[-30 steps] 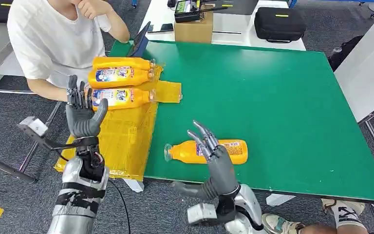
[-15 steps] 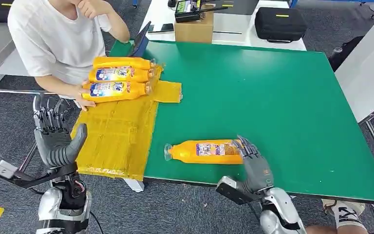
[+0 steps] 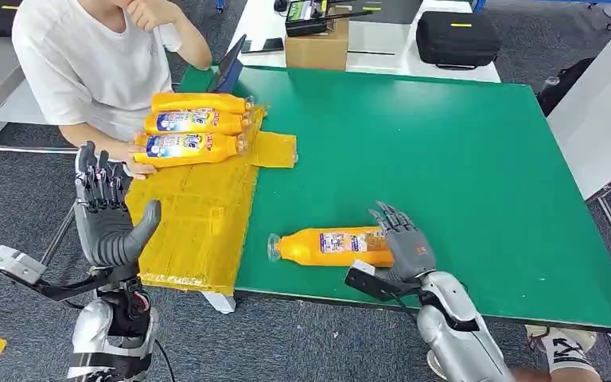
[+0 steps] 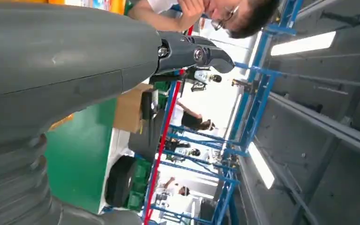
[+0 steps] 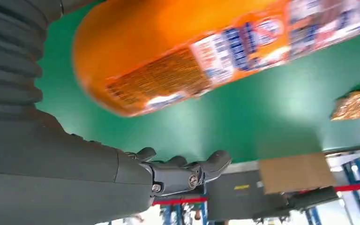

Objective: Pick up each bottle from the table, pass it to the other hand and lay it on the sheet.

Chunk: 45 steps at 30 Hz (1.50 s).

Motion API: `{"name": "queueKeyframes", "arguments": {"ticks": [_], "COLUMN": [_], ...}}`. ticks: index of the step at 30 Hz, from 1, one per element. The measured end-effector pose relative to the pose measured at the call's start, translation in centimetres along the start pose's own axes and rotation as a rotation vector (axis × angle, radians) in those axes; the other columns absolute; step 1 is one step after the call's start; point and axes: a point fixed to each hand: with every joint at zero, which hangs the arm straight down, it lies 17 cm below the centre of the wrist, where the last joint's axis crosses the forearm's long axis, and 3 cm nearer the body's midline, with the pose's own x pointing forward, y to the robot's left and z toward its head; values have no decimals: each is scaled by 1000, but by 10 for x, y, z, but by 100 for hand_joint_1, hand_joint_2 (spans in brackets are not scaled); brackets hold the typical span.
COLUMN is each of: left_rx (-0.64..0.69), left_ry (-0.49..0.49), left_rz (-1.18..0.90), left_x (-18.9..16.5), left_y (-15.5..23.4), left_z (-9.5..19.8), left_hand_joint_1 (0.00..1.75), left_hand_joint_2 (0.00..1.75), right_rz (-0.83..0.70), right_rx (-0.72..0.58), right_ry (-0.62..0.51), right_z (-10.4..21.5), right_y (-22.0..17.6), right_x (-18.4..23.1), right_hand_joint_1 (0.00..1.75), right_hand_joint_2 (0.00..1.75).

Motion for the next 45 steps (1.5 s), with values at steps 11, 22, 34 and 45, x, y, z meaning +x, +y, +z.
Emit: {"name": "queueKeyframes", "arguments": {"ticks": [11, 22, 34, 45], "left_rx": [4, 10, -2, -9], "left_ry": [32, 57, 74, 87], "left_rz": [0, 1, -25, -17], "left_x": [-10, -15, -21, -26], "left_y": [-2, 3, 6, 8], "left_z": [-1, 1, 1, 0], "left_hand_joint_1": [0, 0, 0, 0], "left_hand_joint_2": [175, 175, 175, 175], "right_rz": [-24, 131, 286, 74], "right_rx": [99, 270, 398, 407], "right_ry": [-3, 98, 159, 82], "right_z": [-4, -14, -24, -26], "right_y": [30, 44, 45, 49], "right_x": [5, -29, -64, -49], "right_hand_joint_1": [0, 171, 166, 175], "right_hand_joint_2": [175, 175, 175, 175]}}
